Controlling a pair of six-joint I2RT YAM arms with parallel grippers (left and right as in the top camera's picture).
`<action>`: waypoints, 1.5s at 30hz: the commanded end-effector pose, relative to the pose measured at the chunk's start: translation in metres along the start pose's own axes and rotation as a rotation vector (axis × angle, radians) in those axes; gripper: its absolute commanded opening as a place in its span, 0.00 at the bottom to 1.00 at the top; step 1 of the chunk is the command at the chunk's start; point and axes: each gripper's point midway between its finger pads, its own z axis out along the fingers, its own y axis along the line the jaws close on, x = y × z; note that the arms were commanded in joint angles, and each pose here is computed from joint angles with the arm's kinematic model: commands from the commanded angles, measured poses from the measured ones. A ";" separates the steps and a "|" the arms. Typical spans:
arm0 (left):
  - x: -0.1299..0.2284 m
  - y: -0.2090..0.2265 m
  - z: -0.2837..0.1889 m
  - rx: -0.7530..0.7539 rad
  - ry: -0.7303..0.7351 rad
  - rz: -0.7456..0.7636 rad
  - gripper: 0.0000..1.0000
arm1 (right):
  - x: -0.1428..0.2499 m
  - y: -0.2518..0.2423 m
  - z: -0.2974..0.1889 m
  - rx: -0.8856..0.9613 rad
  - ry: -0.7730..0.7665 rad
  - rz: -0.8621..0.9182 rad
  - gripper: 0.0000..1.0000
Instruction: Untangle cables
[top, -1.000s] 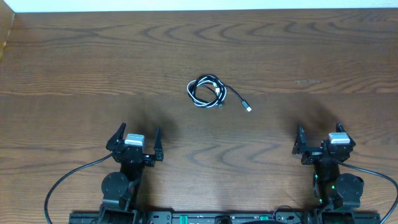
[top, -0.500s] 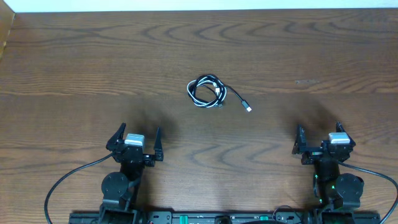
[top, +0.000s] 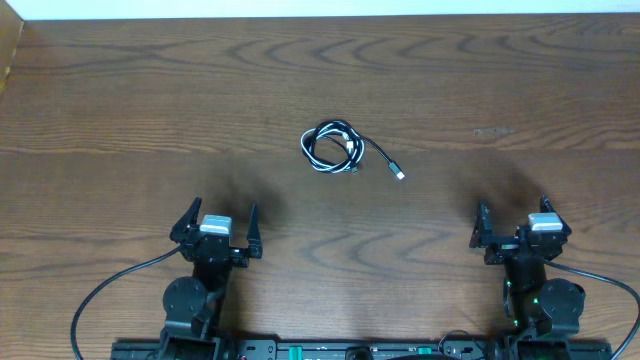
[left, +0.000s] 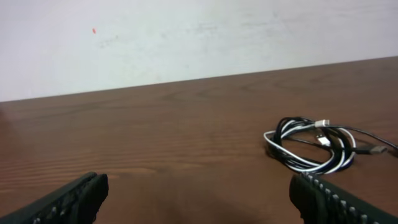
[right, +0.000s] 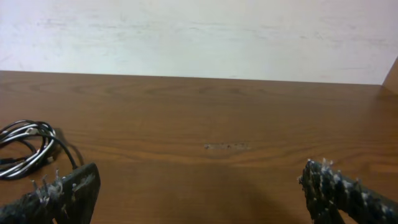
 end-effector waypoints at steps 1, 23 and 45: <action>-0.007 0.010 0.000 -0.055 -0.022 0.016 0.98 | 0.002 0.003 0.000 -0.018 0.006 0.011 0.99; -0.074 0.011 -0.003 -0.032 0.037 -0.087 0.98 | -0.042 0.033 0.002 -0.189 0.089 0.073 0.99; -0.131 -0.066 0.142 0.401 0.765 -0.285 0.98 | -0.104 0.070 0.078 -0.427 0.542 0.179 0.99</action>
